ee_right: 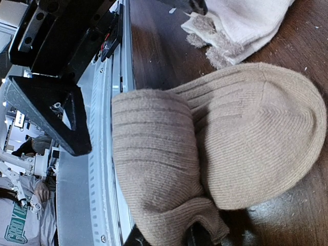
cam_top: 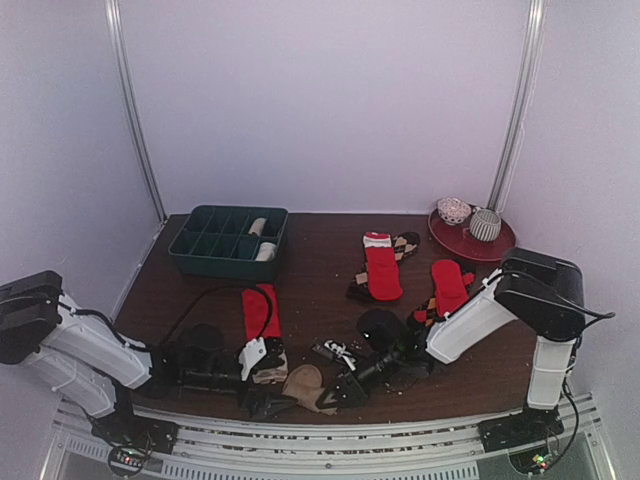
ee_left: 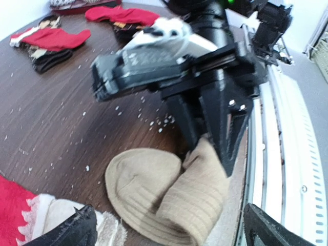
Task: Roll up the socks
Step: Roll a pair of socks at the center of the board.
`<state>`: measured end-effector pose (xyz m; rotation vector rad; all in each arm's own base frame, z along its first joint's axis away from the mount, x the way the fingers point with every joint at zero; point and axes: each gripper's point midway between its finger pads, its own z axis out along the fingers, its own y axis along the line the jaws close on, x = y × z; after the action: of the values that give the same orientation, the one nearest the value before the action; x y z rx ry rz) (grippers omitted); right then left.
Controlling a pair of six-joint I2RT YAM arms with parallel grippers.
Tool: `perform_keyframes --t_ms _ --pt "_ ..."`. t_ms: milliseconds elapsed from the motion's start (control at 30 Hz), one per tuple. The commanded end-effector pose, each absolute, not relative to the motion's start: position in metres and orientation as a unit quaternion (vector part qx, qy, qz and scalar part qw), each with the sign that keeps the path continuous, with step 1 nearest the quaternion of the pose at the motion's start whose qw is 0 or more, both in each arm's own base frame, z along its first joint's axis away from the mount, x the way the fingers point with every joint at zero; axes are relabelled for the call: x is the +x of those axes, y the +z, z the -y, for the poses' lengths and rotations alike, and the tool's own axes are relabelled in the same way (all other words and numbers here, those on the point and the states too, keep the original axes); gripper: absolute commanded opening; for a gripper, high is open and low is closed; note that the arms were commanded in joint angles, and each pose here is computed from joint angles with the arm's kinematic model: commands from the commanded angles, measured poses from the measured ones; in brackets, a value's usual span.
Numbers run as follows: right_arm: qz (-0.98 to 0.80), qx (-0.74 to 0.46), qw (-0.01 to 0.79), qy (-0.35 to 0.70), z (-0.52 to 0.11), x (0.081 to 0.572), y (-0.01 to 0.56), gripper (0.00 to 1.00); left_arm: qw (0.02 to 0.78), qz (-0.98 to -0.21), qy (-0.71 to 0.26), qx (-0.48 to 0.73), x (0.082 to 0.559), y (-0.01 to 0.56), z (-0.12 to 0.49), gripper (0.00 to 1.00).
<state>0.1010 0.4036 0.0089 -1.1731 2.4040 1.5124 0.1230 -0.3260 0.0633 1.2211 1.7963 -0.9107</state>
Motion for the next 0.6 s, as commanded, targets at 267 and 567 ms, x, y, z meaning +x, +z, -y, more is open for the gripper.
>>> perform_keyframes --t_ms 267,567 --pt "-0.92 -0.298 -0.125 0.222 -0.275 0.064 -0.114 0.06 0.378 -0.656 -0.412 0.507 0.114 0.065 0.358 0.94" --pt "-0.92 -0.299 -0.126 0.221 -0.273 0.064 -0.115 0.06 0.357 -0.654 -0.432 0.509 0.108 0.056 0.363 0.66"
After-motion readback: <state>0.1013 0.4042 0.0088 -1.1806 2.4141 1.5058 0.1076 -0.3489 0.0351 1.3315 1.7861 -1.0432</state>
